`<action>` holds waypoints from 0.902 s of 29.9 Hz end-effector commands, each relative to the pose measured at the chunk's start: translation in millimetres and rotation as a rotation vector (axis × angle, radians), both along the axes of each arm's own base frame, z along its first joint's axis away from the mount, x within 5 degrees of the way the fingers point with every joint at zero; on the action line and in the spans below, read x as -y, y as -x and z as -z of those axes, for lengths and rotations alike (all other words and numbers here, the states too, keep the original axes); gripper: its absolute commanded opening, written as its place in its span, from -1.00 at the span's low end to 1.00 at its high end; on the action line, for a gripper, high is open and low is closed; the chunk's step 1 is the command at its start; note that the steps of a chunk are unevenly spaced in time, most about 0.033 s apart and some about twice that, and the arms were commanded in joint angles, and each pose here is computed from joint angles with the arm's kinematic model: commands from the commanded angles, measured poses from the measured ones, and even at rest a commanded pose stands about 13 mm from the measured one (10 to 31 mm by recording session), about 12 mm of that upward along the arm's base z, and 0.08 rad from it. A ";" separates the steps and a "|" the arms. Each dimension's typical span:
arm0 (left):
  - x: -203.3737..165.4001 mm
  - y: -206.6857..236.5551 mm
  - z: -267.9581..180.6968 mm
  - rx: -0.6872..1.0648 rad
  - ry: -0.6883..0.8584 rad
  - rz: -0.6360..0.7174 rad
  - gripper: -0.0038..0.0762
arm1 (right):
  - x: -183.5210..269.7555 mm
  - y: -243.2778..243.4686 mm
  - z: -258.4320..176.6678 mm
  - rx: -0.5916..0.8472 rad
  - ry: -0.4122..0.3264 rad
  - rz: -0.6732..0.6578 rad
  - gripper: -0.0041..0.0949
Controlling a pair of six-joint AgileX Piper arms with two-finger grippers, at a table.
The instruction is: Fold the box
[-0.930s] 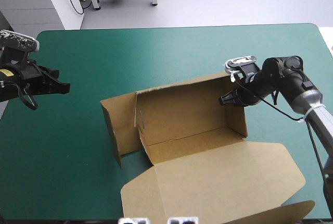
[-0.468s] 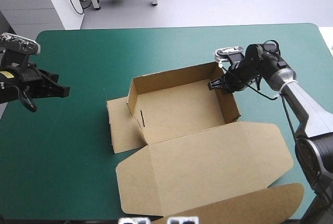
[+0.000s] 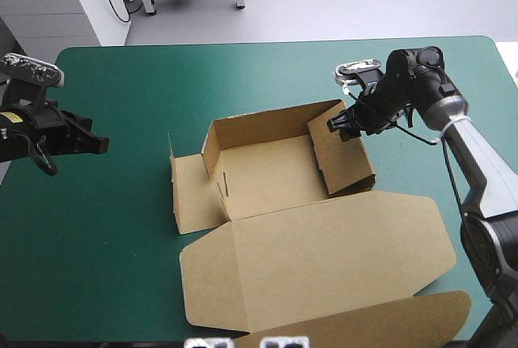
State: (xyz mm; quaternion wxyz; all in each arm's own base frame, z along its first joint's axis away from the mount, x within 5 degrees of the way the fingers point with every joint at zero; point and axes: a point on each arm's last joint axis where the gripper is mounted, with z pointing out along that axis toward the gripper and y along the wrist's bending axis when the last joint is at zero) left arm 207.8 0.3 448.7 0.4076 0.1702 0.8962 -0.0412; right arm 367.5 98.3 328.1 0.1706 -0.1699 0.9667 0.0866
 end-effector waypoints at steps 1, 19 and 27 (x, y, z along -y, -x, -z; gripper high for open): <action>2.3 4.1 -15.8 0.092 0.020 -0.004 -0.89 | 4.7 15.1 -33.1 0.067 -0.021 -0.005 0.18; 4.0 -3.5 -10.3 0.053 0.054 0.013 -0.89 | 1.4 15.9 37.5 -0.102 -0.018 0.000 0.08; 4.2 -13.6 -3.3 0.016 0.075 0.021 -0.89 | -1.0 11.4 47.2 -0.121 -0.021 -0.028 -0.95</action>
